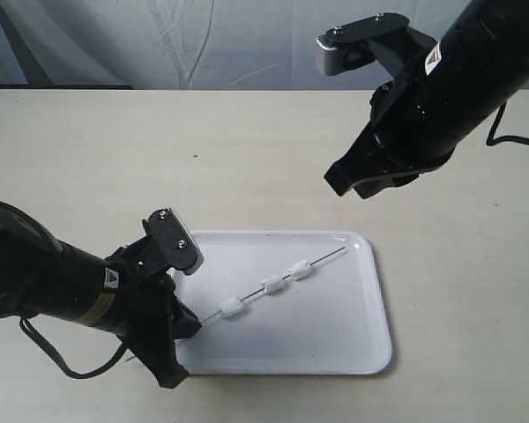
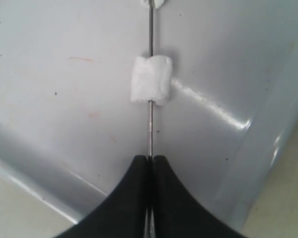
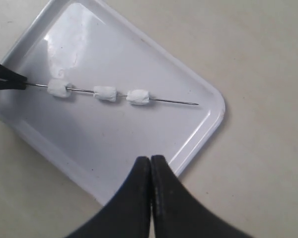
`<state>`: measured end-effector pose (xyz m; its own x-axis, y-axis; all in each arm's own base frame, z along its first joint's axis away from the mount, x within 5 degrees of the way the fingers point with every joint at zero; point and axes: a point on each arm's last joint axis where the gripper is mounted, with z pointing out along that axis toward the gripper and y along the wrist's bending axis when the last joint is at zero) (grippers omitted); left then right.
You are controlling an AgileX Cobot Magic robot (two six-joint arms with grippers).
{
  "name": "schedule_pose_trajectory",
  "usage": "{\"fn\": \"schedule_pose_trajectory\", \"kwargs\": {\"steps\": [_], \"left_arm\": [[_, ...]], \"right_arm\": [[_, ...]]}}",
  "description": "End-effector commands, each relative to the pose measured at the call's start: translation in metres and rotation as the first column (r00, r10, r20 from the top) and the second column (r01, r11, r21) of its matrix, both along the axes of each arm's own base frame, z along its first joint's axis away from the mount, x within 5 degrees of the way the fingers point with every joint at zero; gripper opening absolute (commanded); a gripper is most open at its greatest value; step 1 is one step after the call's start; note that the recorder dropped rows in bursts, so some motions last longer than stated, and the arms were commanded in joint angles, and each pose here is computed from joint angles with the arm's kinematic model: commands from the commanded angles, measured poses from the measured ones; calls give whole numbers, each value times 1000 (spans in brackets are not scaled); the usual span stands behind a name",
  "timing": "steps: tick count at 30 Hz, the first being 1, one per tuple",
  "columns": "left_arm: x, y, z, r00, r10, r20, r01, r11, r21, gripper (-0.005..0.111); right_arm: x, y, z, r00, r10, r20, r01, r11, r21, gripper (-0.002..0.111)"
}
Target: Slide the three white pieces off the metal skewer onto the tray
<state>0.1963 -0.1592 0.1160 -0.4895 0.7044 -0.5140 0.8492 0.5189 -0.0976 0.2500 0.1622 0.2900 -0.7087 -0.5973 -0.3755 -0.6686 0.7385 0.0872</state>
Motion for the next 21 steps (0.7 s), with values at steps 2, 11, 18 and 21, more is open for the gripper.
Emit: {"fn": "schedule_pose_trajectory", "kwargs": {"steps": [2,11,18,21], "left_arm": [[2,-6,6,999,28,-25,-29,999,-45,0],[-7,0,44,974,222,-45,-226,956,-186,0],[-29,18,54,957,289,-30,-288,930,-230,0],[-33,21,54,948,316,-42,-317,919,-233,0]], "right_arm": [[-2,1,-7,998,-48,-31,49,998,25,27],[-15,5,-58,958,-255,-128,279,934,225,43],[-8,8,-64,860,-473,-190,505,743,438,43],[-12,8,-70,840,-489,-234,539,709,455,43]]}}
